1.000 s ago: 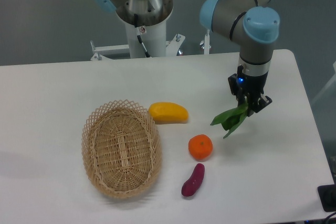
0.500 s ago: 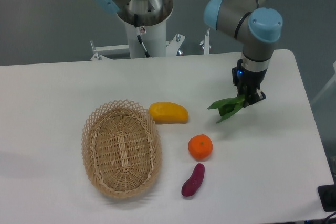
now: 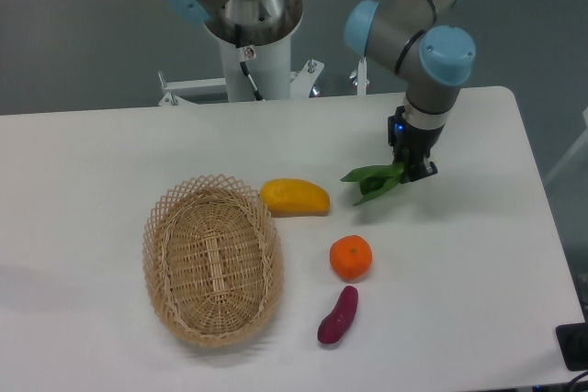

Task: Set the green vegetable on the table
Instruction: 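Lower the held green bok choy toward the table with the gripper, then open the gripper to release the bok choy onto the table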

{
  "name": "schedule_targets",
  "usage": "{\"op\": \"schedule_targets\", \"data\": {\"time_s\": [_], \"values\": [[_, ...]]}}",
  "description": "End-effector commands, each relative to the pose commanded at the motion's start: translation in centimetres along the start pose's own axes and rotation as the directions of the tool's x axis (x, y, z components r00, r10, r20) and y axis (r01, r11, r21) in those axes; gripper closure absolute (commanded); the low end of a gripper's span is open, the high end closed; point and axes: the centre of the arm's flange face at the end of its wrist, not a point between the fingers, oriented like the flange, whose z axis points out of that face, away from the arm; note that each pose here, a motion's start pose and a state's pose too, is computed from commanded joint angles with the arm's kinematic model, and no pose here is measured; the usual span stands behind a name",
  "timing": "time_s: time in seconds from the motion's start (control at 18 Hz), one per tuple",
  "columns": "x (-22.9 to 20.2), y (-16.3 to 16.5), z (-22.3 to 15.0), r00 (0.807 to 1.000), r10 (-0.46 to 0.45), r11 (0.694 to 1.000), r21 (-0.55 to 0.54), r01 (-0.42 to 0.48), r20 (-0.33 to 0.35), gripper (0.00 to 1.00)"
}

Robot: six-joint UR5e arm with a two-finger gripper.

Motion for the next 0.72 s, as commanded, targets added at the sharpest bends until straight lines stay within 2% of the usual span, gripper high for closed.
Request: {"op": "schedule_targets", "data": {"time_s": [0.06,0.11,0.17,0.39,0.72], "values": [[-0.1,0.0,-0.1,1.000,0.000,1.000,-0.001,0.000,0.005,0.21],[-0.3,0.1,-0.3,1.000,0.003,1.000,-0.004,-0.003,0.010,0.03],[-0.5,0.2,-0.6,1.000,0.000,1.000,-0.009,0.001,0.024,0.00],[-0.9,0.3,-1.2,0.998,0.001,1.000,-0.026,0.001,0.057,0.00],[-2.7,0.6,-5.4,0.989,-0.047,0.997,-0.058,0.056,0.142,0.00]]}}
